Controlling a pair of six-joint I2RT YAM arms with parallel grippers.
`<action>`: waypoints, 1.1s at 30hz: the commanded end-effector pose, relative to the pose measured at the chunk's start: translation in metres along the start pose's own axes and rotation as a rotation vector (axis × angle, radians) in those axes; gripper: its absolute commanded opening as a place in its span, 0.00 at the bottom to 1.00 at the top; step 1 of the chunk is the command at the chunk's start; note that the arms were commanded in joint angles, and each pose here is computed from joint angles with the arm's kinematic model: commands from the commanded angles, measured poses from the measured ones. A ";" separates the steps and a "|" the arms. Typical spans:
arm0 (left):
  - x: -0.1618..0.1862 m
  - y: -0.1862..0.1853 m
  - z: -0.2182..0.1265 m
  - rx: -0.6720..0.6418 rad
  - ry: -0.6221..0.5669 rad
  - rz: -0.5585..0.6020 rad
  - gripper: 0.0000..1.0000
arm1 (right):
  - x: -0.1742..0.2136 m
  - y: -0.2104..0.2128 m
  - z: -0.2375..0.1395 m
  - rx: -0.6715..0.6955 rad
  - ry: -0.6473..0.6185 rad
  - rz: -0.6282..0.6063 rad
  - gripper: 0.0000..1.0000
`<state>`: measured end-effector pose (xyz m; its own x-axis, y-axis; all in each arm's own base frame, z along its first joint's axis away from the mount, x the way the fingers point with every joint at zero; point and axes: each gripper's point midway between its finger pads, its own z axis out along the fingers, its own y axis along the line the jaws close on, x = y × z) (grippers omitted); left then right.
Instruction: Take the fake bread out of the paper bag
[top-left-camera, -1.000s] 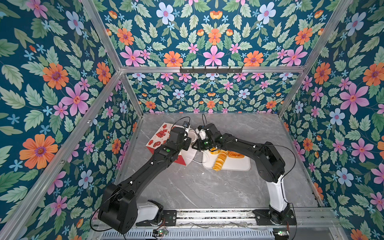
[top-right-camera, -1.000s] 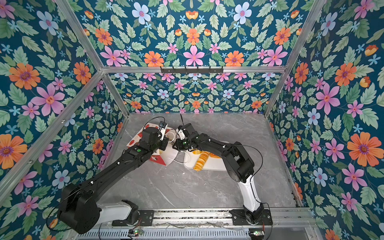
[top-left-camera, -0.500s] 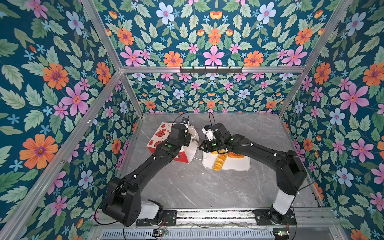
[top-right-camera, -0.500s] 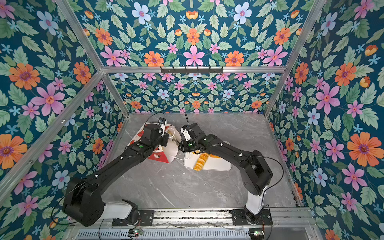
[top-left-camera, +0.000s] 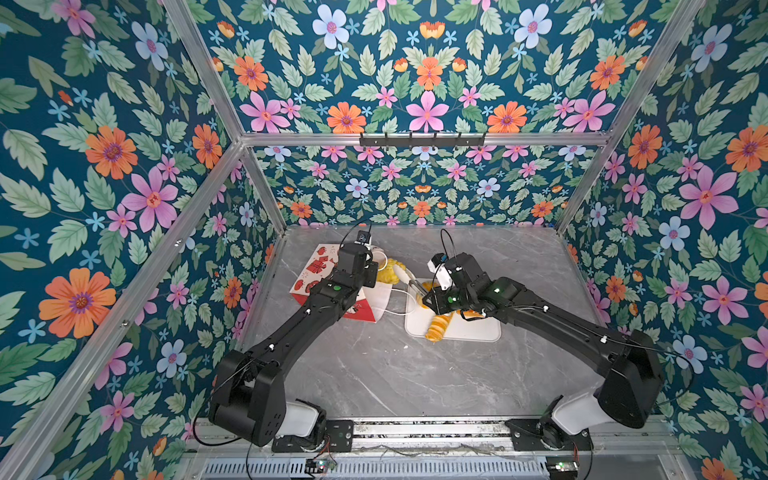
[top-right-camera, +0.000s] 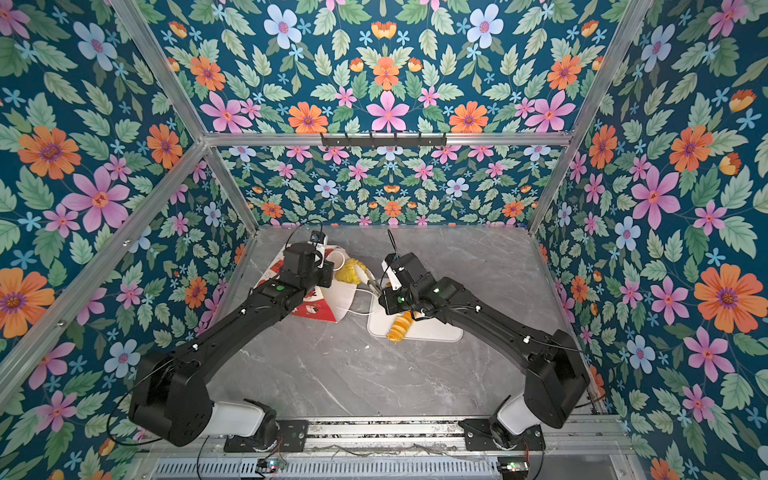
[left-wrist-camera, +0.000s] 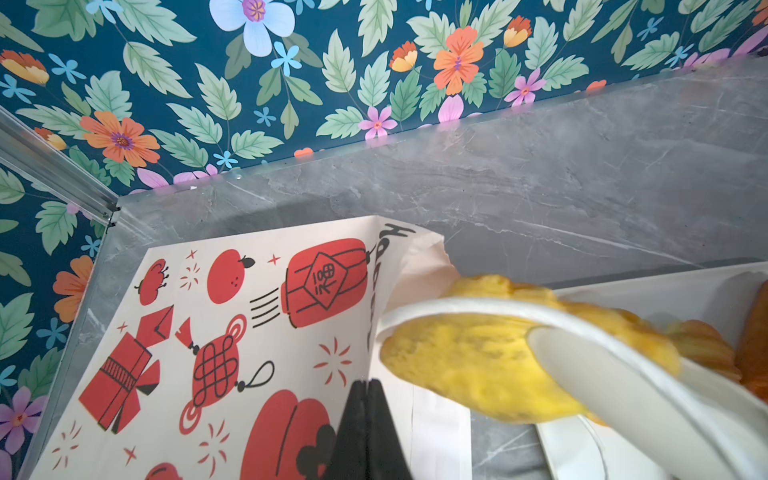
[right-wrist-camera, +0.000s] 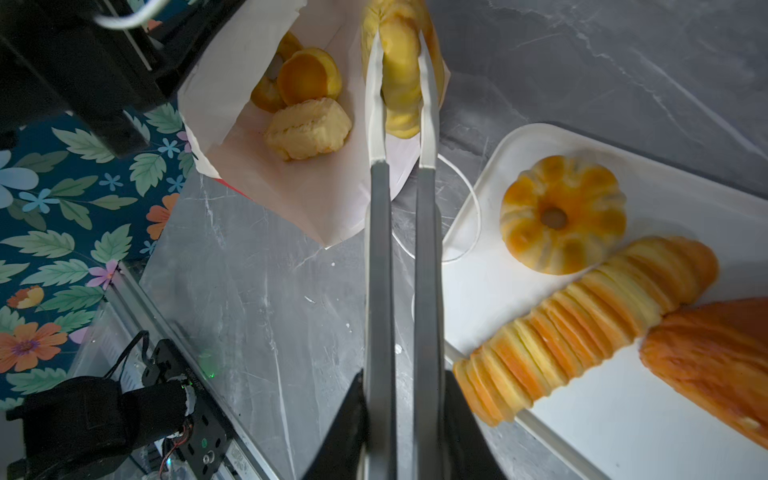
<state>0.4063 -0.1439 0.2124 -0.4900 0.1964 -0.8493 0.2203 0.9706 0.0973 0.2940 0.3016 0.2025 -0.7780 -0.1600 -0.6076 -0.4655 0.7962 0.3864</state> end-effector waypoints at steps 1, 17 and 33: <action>-0.005 0.004 0.000 -0.016 -0.023 -0.016 0.02 | -0.011 -0.009 -0.026 0.067 -0.087 -0.034 0.18; 0.006 0.010 -0.006 -0.026 -0.030 -0.022 0.02 | 0.089 -0.082 -0.168 0.474 0.135 0.037 0.19; 0.004 -0.001 -0.010 0.044 -0.101 -0.052 0.03 | 0.133 -0.094 -0.223 0.711 0.413 0.070 0.20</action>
<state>0.3921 -0.1379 0.2041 -0.4549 0.1539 -0.8772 0.2243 0.9730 0.0544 0.1477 0.0929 0.2409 -0.9376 -0.2015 -0.2833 -0.1718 0.9770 -0.1264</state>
